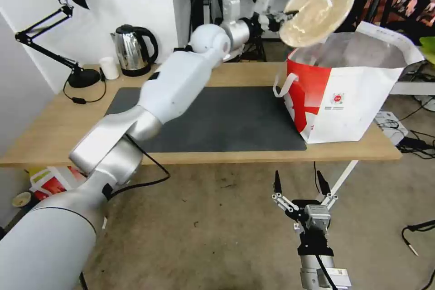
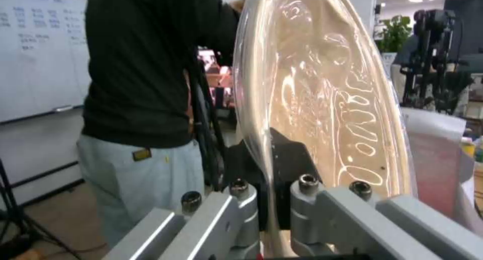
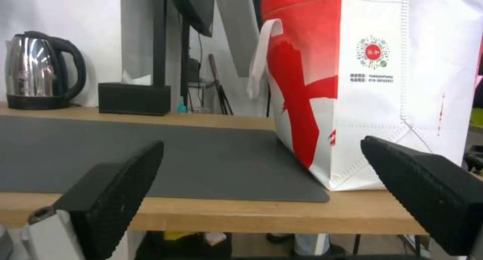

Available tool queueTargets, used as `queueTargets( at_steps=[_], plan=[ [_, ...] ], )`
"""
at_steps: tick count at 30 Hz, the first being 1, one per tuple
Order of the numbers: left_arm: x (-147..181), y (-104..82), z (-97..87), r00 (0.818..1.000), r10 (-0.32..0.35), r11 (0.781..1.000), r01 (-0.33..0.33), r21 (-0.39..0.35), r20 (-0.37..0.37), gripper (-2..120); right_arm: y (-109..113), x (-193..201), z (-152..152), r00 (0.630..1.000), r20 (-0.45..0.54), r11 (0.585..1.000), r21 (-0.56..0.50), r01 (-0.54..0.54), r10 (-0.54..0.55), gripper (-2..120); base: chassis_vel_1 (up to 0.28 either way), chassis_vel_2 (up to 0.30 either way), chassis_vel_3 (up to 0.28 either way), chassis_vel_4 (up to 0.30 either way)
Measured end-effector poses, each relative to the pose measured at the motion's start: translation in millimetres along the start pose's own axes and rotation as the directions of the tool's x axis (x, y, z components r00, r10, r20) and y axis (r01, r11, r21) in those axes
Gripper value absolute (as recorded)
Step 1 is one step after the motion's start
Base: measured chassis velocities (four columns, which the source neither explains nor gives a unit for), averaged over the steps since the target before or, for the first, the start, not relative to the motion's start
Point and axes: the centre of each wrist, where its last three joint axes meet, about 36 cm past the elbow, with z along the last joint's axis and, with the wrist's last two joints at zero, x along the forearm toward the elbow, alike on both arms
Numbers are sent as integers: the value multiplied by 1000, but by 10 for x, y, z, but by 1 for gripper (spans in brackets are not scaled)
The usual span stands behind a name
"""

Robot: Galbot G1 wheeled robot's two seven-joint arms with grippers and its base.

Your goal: Pick up the trash from the table and place it into the takeout bag.

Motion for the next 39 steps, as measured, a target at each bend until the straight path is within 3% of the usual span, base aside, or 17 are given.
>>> queueTargets(
  at_steps=[8, 12, 21, 39],
  plan=[
    [-172, -5, 119, 998, -38, 999, 36, -39, -47, 0, 0, 0, 0, 1000, 0, 1000, 0, 0, 0, 100, 0, 0, 0, 0],
    [-175, 30, 182, 994, -99, 993, 96, -73, -50, 0, 0, 0, 0, 1000, 0, 1000, 0, 0, 0, 100, 0, 0, 0, 0],
    [-214, -5, 155, 988, -146, 984, 140, -110, -52, 0, 0, 0, 0, 1000, 0, 1000, 0, 0, 0, 100, 0, 0, 0, 0],
    [-292, -128, 190, 986, -154, 980, 144, -135, -61, 0, 0, 0, 0, 1000, 0, 1000, 0, 0, 0, 100, 0, 0, 0, 0]
  ],
)
